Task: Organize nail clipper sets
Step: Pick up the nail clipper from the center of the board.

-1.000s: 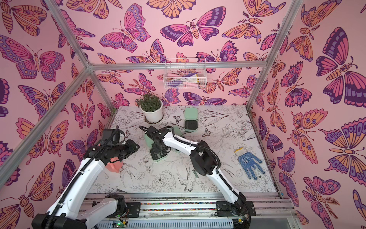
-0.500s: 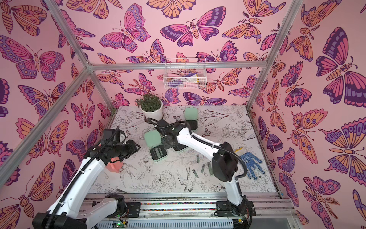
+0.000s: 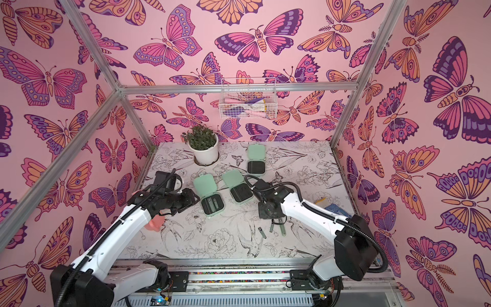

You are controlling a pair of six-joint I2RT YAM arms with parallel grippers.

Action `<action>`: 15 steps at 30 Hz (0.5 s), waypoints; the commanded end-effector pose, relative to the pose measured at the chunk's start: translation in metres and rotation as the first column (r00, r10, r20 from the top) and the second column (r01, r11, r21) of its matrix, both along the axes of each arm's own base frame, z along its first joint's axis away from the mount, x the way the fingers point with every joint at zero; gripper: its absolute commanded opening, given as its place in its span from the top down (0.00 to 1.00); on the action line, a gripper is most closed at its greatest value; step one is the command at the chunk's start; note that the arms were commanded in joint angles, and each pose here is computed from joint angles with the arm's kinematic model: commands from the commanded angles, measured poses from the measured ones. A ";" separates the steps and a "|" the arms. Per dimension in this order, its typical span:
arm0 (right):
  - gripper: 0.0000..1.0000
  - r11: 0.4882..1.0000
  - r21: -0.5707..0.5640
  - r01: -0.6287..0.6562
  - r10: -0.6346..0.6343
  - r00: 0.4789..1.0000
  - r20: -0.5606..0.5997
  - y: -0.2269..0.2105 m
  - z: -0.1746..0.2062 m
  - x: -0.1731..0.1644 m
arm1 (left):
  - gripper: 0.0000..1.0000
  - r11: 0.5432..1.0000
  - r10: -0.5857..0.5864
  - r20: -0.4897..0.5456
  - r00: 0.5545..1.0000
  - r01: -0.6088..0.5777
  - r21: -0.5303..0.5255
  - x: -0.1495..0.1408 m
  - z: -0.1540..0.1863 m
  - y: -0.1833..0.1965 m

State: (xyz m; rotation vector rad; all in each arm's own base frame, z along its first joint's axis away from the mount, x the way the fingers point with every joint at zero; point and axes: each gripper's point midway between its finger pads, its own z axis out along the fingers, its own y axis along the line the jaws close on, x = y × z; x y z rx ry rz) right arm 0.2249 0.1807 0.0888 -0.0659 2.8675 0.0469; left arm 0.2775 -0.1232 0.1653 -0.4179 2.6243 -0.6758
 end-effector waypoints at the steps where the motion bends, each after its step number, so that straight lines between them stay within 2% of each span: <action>1: 0.69 0.993 0.103 -0.053 0.049 0.998 0.037 0.029 -0.009 -0.013 | 0.53 1.000 0.017 0.026 1.000 -0.017 -0.006 0.007 0.001 -0.002; 7: 0.66 0.973 0.018 -0.231 0.231 0.973 0.013 0.027 -0.034 -0.030 | 0.53 1.000 0.015 0.031 0.999 -0.015 -0.006 0.010 0.002 -0.003; 15: 0.60 0.958 0.021 -0.287 0.288 0.958 -0.013 0.040 -0.056 -0.027 | 0.53 1.000 0.013 0.020 1.000 -0.013 -0.008 0.009 -0.001 -0.004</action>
